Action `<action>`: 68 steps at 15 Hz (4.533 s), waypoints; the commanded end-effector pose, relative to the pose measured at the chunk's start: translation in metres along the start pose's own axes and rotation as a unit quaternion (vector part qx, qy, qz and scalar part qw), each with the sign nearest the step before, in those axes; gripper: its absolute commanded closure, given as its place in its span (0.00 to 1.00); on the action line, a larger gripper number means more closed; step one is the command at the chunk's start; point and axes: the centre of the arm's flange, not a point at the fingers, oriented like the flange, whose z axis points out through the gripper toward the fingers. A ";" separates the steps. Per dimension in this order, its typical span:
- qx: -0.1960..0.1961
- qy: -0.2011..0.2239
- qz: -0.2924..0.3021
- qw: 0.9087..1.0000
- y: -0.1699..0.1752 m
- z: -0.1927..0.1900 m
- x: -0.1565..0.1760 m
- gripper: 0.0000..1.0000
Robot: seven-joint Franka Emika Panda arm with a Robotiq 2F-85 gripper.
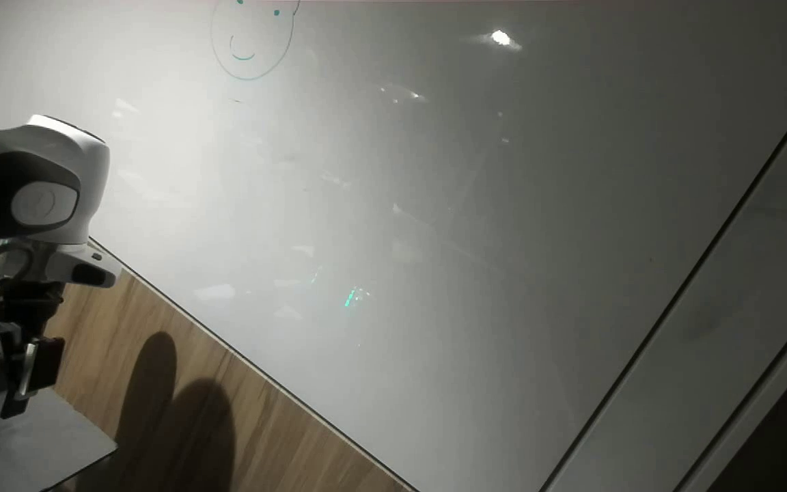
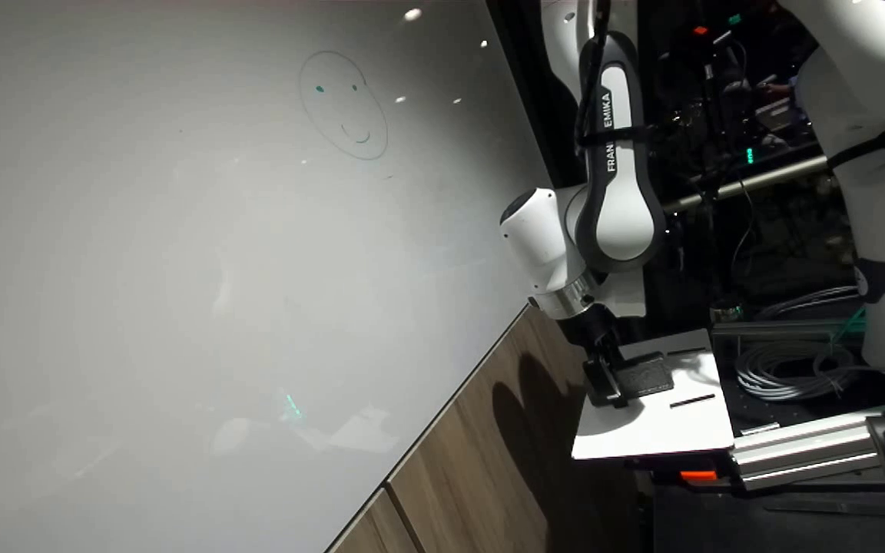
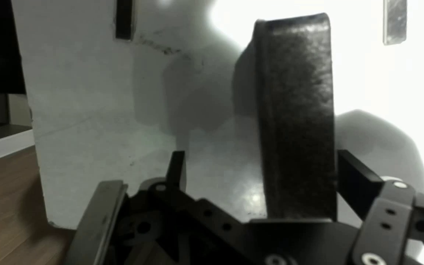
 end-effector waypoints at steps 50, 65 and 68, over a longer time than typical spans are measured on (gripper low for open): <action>-0.083 -0.010 0.007 0.996 0.027 -0.045 -0.003 0.00; -0.048 -0.036 -0.066 0.996 -0.006 -0.036 0.004 0.00; -0.019 -0.037 -0.081 0.996 -0.006 -0.053 0.013 0.00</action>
